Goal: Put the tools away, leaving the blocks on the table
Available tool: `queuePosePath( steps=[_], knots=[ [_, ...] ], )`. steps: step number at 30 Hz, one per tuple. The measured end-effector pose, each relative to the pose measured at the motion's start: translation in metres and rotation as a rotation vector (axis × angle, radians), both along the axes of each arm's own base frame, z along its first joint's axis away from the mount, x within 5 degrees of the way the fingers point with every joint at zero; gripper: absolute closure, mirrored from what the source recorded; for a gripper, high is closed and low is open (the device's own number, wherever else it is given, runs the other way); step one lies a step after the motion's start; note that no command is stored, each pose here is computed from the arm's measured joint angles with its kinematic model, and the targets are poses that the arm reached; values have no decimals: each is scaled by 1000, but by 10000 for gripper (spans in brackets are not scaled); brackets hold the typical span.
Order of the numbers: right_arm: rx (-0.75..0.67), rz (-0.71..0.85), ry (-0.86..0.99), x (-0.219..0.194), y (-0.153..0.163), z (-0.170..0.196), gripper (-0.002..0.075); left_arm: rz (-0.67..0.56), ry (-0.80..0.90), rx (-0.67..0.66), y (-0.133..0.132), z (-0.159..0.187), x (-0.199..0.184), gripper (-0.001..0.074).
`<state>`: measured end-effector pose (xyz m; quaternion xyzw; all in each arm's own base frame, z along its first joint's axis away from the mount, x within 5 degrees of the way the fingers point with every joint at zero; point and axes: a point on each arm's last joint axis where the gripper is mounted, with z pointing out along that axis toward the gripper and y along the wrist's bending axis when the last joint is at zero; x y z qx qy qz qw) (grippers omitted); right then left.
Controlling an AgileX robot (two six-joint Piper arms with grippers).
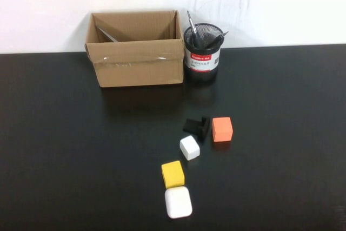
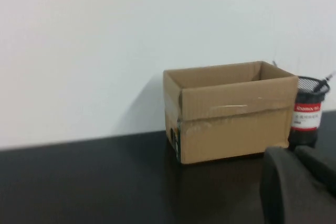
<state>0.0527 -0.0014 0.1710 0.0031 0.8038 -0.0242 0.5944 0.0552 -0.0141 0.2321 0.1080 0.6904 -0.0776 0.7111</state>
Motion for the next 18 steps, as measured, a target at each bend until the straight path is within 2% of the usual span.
queuePosePath(
  steps=[2,8,13,18],
  knots=[
    [0,0,0,0,0,0,734,17,7,-45,0,-8,2,735],
    [0,0,0,0,0,0,734,50,46,-60,2,-33,1,735],
    [0,0,0,0,0,0,734,180,226,-82,9,-50,0,735],
    [0,0,0,0,0,0,734,218,323,-78,11,-59,-2,736]
  ],
)
